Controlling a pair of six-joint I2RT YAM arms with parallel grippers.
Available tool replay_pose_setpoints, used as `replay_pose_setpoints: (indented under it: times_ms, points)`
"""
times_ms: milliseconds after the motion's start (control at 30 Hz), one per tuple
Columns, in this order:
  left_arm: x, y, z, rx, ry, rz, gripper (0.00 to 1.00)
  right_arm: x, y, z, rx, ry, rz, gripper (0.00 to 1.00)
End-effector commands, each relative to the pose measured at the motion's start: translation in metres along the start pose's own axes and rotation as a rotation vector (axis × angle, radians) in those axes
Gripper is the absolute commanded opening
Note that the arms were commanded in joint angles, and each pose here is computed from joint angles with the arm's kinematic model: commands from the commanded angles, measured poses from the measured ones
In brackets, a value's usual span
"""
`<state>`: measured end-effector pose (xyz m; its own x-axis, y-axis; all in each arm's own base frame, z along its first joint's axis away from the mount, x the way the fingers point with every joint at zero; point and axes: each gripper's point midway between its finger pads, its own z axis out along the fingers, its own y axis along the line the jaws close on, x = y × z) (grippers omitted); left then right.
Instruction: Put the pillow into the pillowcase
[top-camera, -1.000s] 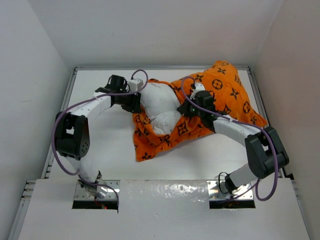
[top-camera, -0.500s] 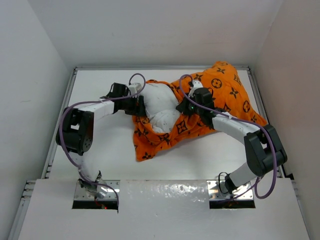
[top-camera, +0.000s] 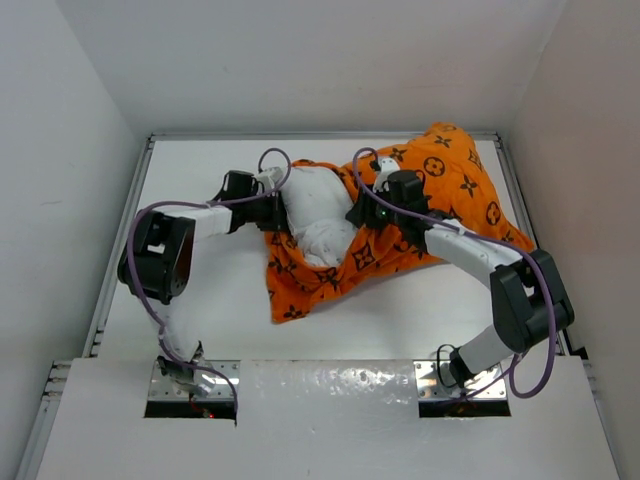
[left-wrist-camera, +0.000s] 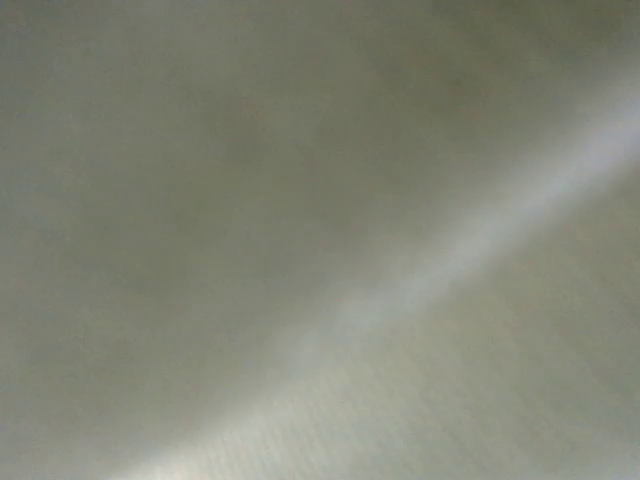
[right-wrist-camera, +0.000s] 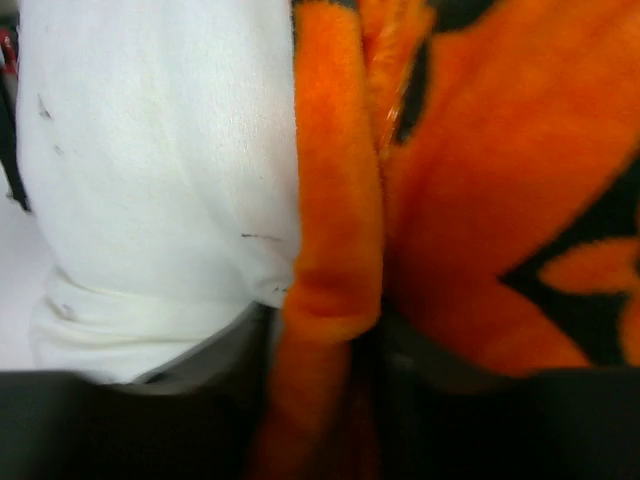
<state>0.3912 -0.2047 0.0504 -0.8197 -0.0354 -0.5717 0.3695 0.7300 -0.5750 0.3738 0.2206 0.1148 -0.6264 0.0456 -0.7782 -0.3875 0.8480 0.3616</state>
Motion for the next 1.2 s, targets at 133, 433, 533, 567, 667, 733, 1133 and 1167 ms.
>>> replay_pose_setpoints:
  times_ms: [133,433,533,567,667,733,1133,1167]
  points:
    - [-0.068,-0.034,-0.056,0.069,0.012,0.354,0.0,-0.068,0.022,-0.027,-0.001,0.044,-0.201,0.79]
    - [-0.098,-0.076,-0.095,0.129,-0.073,0.441,0.0,-0.145,0.129,-0.01,-0.226,-0.214,-0.274,0.98]
    - [-0.107,-0.084,-0.104,0.122,-0.105,0.455,0.0,-0.139,0.125,0.019,-0.223,-0.187,-0.267,0.97]
    - [-0.11,-0.086,-0.106,0.12,-0.117,0.452,0.0,-0.133,0.125,0.027,-0.24,-0.164,-0.274,0.93]
    - [-0.111,-0.091,-0.112,0.123,-0.137,0.46,0.0,-0.112,0.119,0.072,-0.26,-0.129,-0.252,0.92]
    - [-0.109,-0.094,-0.112,0.142,-0.135,0.453,0.0,-0.106,0.116,0.089,-0.256,-0.119,-0.225,0.91]
    - [-0.183,-0.025,-0.163,-0.215,-0.323,0.443,0.0,0.034,0.052,0.028,-0.149,0.159,-0.308,0.0]
    - [-0.196,-0.015,-0.172,-0.275,-0.353,0.449,0.0,0.071,0.035,0.017,-0.121,0.264,-0.312,0.0]
